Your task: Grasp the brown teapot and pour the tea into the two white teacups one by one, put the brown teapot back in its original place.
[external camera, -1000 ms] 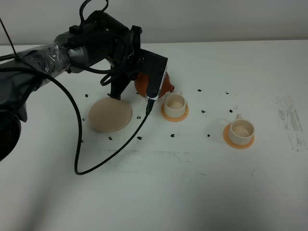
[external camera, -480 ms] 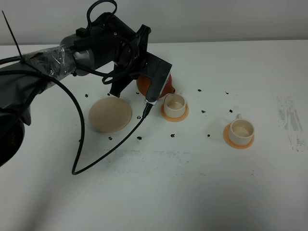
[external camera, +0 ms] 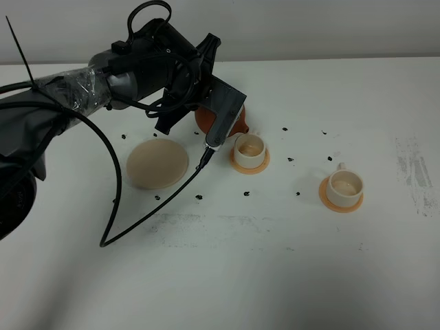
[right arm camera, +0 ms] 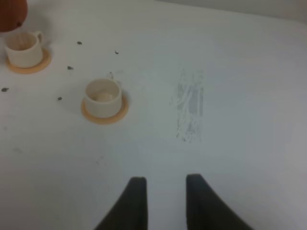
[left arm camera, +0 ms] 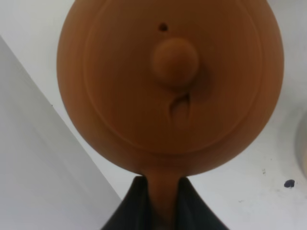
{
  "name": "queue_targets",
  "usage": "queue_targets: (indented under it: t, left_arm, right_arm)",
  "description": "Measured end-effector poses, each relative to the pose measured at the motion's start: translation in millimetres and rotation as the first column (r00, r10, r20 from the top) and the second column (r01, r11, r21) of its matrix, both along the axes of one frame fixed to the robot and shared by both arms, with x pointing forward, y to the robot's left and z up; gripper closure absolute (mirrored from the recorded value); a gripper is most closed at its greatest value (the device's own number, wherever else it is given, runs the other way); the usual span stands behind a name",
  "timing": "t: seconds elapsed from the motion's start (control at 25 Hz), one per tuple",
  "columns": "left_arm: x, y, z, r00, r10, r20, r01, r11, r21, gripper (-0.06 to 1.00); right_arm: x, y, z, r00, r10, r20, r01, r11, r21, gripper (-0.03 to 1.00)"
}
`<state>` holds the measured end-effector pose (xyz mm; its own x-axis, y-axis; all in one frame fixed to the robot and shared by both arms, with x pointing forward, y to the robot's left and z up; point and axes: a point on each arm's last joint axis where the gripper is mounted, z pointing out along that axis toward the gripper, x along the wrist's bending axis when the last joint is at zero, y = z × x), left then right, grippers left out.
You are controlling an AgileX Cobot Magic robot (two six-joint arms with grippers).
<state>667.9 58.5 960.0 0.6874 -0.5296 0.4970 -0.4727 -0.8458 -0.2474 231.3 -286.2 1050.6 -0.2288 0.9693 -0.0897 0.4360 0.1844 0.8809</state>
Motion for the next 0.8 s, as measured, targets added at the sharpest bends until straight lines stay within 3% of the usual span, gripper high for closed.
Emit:
queue_targets:
  t: [0.8]
  left_arm:
    - [-0.3,-5.4,1.7,0.995,-0.097,0.036,0.095,0.994,0.050,0.82]
  right_arm:
    - [0.0,0.0,0.0,1.000,0.000,0.000,0.000,1.000,0.000,0.75]
